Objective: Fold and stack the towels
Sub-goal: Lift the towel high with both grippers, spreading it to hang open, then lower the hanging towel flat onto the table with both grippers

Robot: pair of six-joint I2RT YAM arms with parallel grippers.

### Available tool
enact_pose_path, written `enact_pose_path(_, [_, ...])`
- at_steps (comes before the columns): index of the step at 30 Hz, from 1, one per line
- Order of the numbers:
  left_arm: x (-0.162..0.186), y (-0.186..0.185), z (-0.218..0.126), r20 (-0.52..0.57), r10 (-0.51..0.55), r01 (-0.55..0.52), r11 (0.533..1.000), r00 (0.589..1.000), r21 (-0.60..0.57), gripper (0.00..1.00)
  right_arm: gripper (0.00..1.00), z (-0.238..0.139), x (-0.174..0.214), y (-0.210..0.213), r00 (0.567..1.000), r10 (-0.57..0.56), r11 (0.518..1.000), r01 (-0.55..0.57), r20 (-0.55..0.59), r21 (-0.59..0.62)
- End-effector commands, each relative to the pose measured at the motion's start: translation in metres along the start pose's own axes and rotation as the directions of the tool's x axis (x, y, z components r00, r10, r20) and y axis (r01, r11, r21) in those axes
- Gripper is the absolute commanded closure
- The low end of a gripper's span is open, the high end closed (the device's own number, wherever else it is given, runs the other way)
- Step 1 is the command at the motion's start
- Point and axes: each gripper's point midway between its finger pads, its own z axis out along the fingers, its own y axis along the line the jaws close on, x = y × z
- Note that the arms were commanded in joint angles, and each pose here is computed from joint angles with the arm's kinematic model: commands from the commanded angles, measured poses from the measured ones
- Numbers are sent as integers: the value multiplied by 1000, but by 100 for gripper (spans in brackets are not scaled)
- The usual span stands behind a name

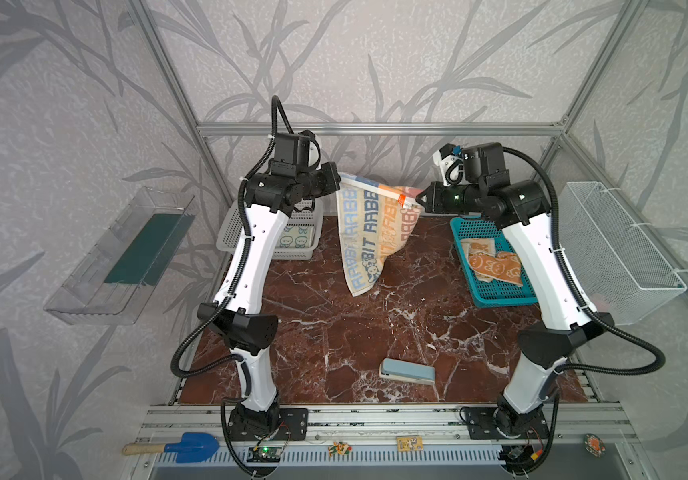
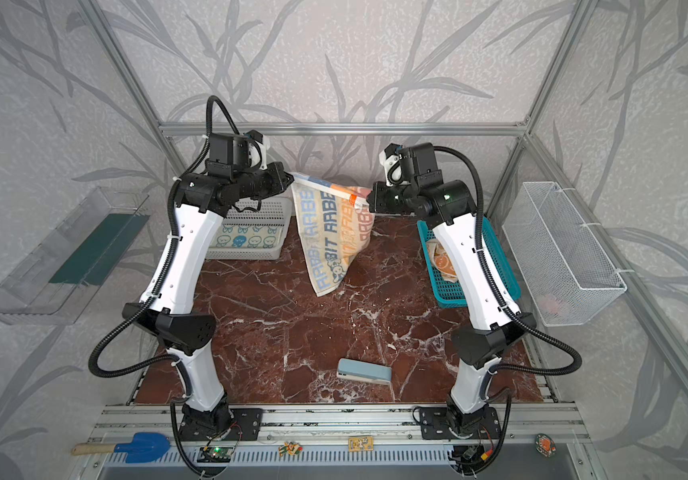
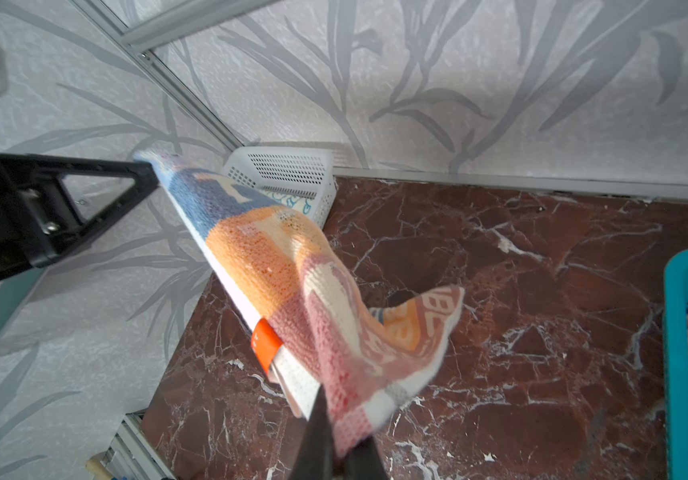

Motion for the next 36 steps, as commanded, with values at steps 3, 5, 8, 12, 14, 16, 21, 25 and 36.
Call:
enact_pose_path(3, [-28,-17,-62,134,12,-14,1000,991,11,100,100,-41,-5,18,998,-59,998,59,4,-33])
enact_pose_path(5, [-34,-22,-83,176,23,-25,1000,984,13,100,100,-56,-7,28,997,-79,995,81,26,-65])
enact_pose_path(8, [-37,-32,-116,233,33,-43,998,972,36,100,100,-78,-1,43,991,-125,987,129,43,-97])
enact_pose_path(12, [-27,-46,-159,279,44,-63,996,959,62,100,100,-113,12,67,977,-189,967,203,101,-153])
enact_pose_path(14, [-20,-52,-180,302,51,-75,995,952,67,100,100,-130,17,74,971,-193,958,217,140,-185])
enact_pose_path(16, [-15,-60,-202,329,33,-68,993,944,96,100,100,-146,22,78,964,-194,951,230,179,-206])
enact_pose_path(21, [-10,-60,-223,351,-12,-29,993,936,112,100,100,-158,25,76,959,-188,951,231,211,-205])
enact_pose_path(25, [-9,-44,-191,320,14,-29,999,947,43,100,100,-133,17,45,983,-74,978,104,166,-183])
enact_pose_path(36, [31,38,15,28,-63,64,997,998,-43,100,100,26,45,-97,981,178,984,-178,-81,-2])
